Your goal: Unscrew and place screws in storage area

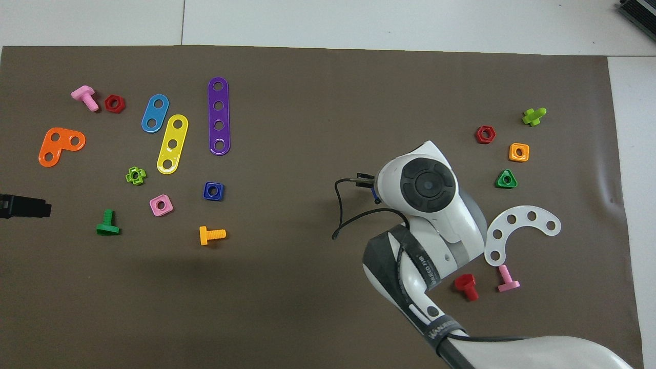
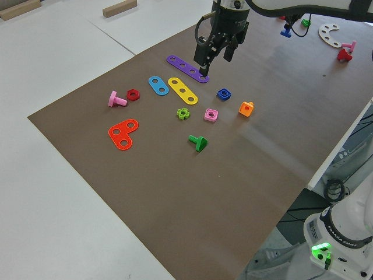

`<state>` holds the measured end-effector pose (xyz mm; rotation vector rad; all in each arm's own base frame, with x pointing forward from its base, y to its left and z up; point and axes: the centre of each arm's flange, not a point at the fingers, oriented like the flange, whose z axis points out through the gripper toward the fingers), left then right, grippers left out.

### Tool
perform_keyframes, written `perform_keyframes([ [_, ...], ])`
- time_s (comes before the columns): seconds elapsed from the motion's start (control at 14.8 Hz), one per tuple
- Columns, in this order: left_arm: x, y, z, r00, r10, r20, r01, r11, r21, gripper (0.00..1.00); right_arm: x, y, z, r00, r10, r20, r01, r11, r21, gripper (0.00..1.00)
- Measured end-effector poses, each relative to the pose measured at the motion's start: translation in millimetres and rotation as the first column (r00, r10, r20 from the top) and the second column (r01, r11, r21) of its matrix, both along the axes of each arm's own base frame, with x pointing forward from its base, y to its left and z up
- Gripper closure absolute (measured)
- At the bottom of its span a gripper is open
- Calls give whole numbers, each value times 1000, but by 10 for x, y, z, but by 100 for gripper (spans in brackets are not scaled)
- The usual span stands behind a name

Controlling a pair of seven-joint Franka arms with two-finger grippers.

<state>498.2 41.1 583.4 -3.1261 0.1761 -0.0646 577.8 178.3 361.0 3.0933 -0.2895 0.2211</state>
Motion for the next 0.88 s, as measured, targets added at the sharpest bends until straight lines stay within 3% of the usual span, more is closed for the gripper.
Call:
perform_keyframes([
  [0.4,73,-279,167,999,-19,35,19,1000,3,0,173,-1192,-132,998,49,-45,-49,999,2,81],
  [0.88,62,-263,124,1000,-17,12,17,1000,2,0,162,-1383,-322,995,64,-82,-62,998,32,81],
])
